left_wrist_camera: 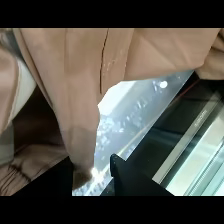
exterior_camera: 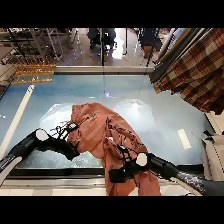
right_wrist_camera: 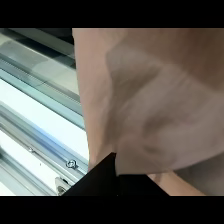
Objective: Fold the clothes and pants, and hang the long-sleeved shirts on hangers.
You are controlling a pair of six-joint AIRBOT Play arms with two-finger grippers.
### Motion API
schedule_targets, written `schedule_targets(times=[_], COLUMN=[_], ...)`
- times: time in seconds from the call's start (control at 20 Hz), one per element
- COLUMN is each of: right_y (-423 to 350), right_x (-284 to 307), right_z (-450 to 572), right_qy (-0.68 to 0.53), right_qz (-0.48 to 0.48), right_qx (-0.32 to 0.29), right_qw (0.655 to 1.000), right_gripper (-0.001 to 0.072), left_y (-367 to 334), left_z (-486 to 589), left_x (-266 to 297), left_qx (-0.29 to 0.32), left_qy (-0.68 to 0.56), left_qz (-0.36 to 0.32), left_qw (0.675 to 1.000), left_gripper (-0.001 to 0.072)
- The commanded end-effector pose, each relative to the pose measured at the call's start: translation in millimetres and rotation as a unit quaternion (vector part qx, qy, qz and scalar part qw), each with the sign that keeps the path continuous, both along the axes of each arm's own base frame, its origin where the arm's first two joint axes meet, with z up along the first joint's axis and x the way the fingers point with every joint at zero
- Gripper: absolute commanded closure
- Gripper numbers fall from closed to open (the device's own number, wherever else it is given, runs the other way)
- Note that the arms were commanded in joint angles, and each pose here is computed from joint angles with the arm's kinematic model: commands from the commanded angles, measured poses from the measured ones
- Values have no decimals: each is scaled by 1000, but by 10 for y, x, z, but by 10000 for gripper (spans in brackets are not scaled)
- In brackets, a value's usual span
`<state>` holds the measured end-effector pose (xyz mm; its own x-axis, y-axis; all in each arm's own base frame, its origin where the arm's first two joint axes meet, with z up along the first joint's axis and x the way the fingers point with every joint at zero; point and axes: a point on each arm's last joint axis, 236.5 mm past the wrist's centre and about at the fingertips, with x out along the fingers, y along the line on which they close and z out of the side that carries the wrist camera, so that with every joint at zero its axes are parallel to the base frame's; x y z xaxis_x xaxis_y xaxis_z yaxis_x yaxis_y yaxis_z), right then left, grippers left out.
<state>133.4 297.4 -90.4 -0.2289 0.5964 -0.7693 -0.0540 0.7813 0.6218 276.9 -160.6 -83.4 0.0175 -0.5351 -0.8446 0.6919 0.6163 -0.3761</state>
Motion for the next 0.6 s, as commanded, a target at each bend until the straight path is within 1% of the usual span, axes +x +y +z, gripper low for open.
schedule_targets(times=[0.0,0.05,0.15,0.25,0.35,0.4,0.45,0.5,0.55], right_y=[-105,-212,-647,-1298,-1928,-2204,-2382,-2507,-2576], right_x=[41,79,308,754,1199,1399,1556,1703,1806], right_z=[12,81,249,562,1126,1497,1864,2259,2583], right_qy=[-21,-31,-54,-102,-168,-214,-261,-317,-364], right_qz=[35,59,85,62,3,-33,-64,-84,-87], right_qx=[-23,-36,-98,-186,-245,-261,-262,-256,-252], right_qw=[999,997,990,975,955,941,927,909,892], right_gripper=[692,693,693,693,693,694,694,694,694], left_y=[-124,-102,81,458,944,1226,1477,1649,1724], left_z=[-120,-129,-7,386,1050,1488,1943,2368,2793], left_x=[77,159,374,675,971,1095,1171,1208,1225], left_qx=[-30,-26,-9,15,21,16,7,-15,-53], left_qy=[26,24,13,-23,-74,-109,-144,-172,-199], left_qz=[39,66,108,134,170,195,218,247,267], left_qw=[998,997,994,991,982,975,965,954,941], left_gripper=[697,697,698,698,699,699,699,699,699])
